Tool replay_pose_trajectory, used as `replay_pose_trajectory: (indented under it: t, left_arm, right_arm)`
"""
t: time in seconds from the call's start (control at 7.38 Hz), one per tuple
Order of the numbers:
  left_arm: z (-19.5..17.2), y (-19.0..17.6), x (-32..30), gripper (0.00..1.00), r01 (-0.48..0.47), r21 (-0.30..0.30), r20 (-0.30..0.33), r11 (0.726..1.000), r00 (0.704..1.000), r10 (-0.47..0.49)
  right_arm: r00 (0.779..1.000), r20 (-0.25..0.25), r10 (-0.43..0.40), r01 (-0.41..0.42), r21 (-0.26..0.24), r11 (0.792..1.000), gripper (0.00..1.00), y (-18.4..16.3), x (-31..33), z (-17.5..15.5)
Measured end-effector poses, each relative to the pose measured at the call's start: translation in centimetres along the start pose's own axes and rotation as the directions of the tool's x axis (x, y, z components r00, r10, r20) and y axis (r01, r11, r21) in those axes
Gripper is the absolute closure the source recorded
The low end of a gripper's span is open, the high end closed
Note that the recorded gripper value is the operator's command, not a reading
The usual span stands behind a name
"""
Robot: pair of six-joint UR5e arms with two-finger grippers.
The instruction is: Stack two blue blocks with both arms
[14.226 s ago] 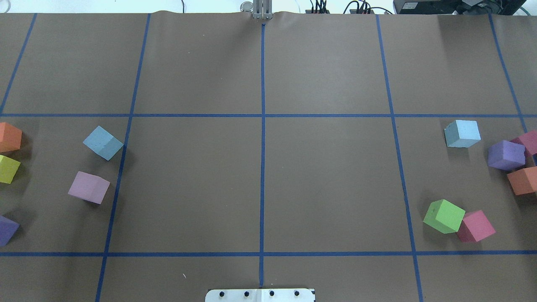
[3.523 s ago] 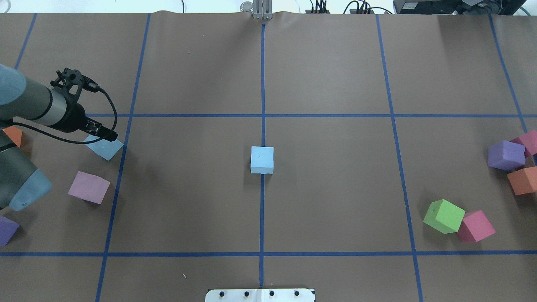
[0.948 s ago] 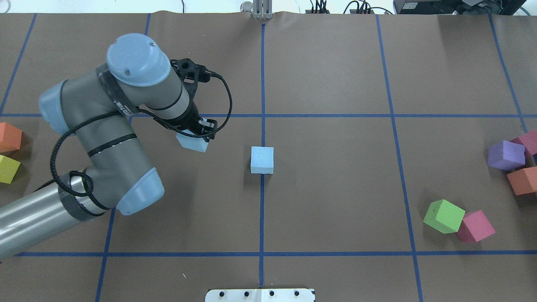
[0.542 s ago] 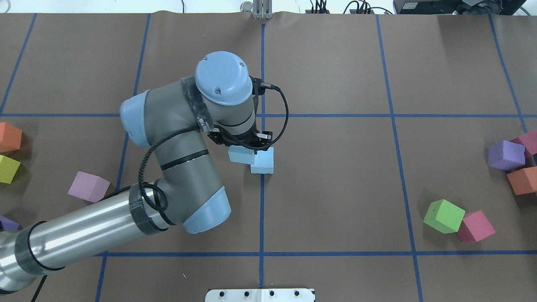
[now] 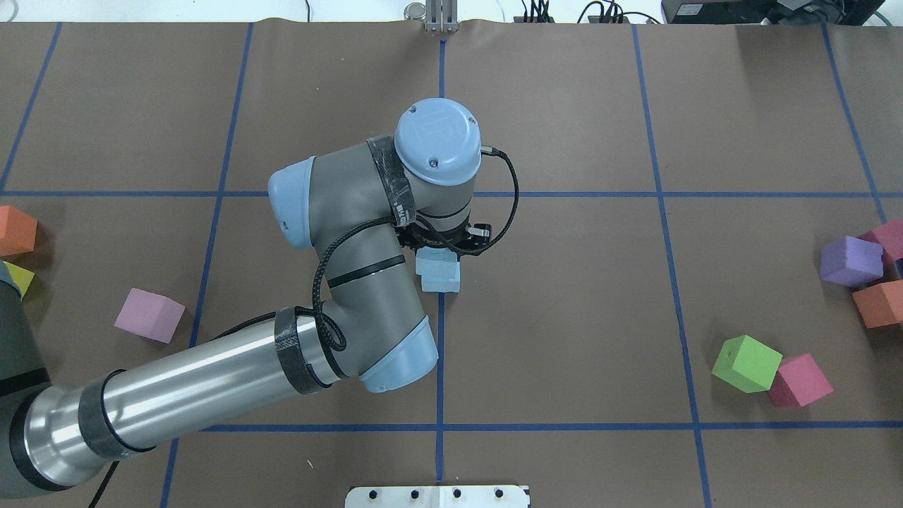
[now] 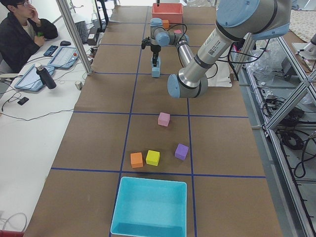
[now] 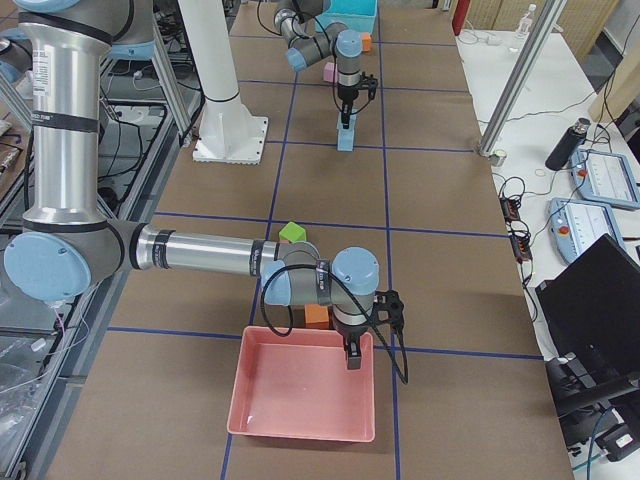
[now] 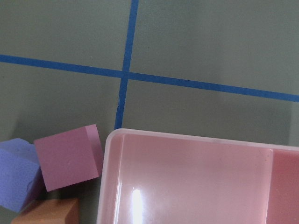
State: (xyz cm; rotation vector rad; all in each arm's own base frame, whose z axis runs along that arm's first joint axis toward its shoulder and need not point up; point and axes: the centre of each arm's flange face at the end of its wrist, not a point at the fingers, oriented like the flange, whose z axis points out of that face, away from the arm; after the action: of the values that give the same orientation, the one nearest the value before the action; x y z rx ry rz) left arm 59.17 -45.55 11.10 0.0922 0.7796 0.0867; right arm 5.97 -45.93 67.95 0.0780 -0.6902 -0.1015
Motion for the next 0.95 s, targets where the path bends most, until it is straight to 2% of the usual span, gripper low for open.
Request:
replay_pose_trajectory:
  t: [0.14, 0.68, 0.95]
  left_arm:
    - [0.3, -0.1, 0.0, 0.84, 0.006, -0.002, 0.004, 1.000, 1.000, -0.006]
    - [1.1, -0.2, -0.1, 0.80, 0.015, -0.006, 0.011, 1.000, 1.000, -0.015]
    - [1.6, -0.4, 0.0, 0.72, 0.031, -0.003, 0.005, 1.000, 1.000, -0.031]
  right_arm:
    - [1.000, 0.000, 0.000, 0.000, 0.001, 1.000, 0.00, 0.0, 0.0, 0.0]
    - [1.000, -0.001, -0.002, 0.002, 0.003, 1.000, 0.00, -0.1, -0.1, -0.1]
    - [1.000, -0.001, -0.003, 0.003, 0.004, 1.000, 0.00, -0.2, -0.1, -0.2]
